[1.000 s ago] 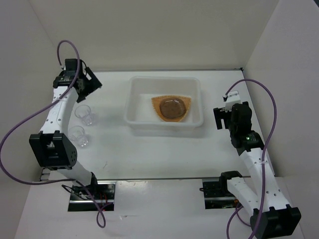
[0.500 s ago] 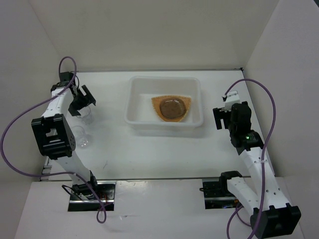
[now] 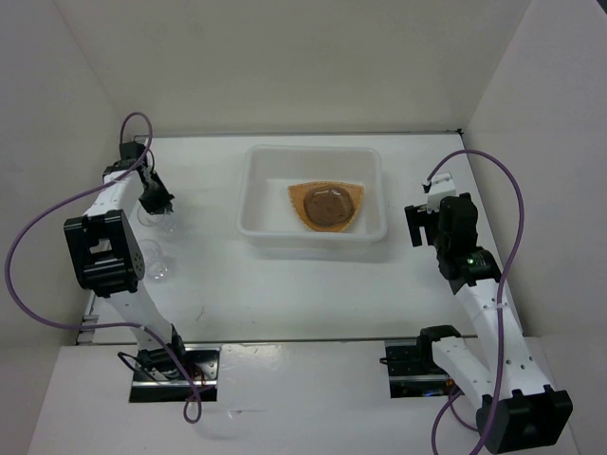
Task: Place the mixed dishes into the plastic bin
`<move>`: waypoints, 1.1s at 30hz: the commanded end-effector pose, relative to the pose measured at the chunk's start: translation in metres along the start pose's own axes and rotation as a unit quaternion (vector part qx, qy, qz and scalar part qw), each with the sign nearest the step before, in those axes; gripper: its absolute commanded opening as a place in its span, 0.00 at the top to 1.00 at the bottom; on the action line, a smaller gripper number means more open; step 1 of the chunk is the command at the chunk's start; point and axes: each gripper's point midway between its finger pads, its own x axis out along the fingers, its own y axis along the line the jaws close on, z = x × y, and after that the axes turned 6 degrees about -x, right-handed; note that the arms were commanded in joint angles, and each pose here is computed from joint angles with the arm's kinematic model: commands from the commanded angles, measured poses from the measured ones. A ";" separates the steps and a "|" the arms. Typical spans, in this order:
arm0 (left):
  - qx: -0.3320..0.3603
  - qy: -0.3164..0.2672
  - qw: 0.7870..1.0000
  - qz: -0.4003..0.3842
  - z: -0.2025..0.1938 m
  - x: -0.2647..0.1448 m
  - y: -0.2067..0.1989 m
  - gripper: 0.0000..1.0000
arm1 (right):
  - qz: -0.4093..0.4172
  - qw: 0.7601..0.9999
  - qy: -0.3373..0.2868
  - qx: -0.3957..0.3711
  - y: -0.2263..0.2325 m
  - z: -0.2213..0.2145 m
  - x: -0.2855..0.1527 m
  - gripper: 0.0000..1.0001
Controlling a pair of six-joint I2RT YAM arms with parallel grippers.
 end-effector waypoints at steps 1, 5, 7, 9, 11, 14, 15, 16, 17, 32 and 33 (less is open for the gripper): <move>-0.008 -0.006 1.000 -0.027 0.005 -0.005 -0.010 1.00 | -0.004 1.000 -0.021 0.002 -0.001 0.010 0.002 0.02; -0.051 -0.103 0.993 -0.029 0.053 -0.067 -0.021 1.00 | -0.004 1.000 -0.021 0.002 -0.001 0.010 0.002 0.02; -0.043 -0.194 0.974 -0.109 0.084 -0.134 -0.067 1.00 | -0.004 1.000 -0.021 0.002 -0.001 0.010 0.002 0.02; -0.026 -0.219 0.955 -0.197 0.096 -0.175 -0.112 1.00 | -0.002 1.000 -0.017 0.001 0.000 0.009 0.004 0.02; 0.015 -0.198 0.936 -0.290 0.088 -0.200 -0.172 1.00 | 0.002 1.000 -0.018 0.001 0.002 0.009 0.004 0.02; 0.081 -0.162 0.923 -0.338 0.053 -0.208 -0.239 1.00 | 0.002 1.000 -0.018 0.001 0.002 0.009 0.004 0.02; 0.114 -0.147 0.928 -0.324 0.042 -0.188 -0.253 1.00 | 0.002 1.000 -0.018 0.001 0.002 0.009 0.004 0.02; 0.132 -0.152 0.931 -0.304 0.036 -0.183 -0.263 1.00 | 0.002 1.000 -0.018 0.001 0.002 0.009 0.004 0.02; 0.155 -0.134 0.937 -0.282 0.019 -0.176 -0.268 1.00 | 0.002 1.000 -0.018 0.001 0.002 0.009 0.004 0.02; 0.316 -0.066 0.939 -0.117 -0.100 -0.063 -0.315 1.00 | 0.003 1.000 -0.029 0.001 0.002 0.013 0.000 0.02; 0.316 -0.066 0.939 -0.117 -0.100 -0.063 -0.315 1.00 | 0.003 1.000 -0.029 0.001 0.002 0.013 0.000 0.02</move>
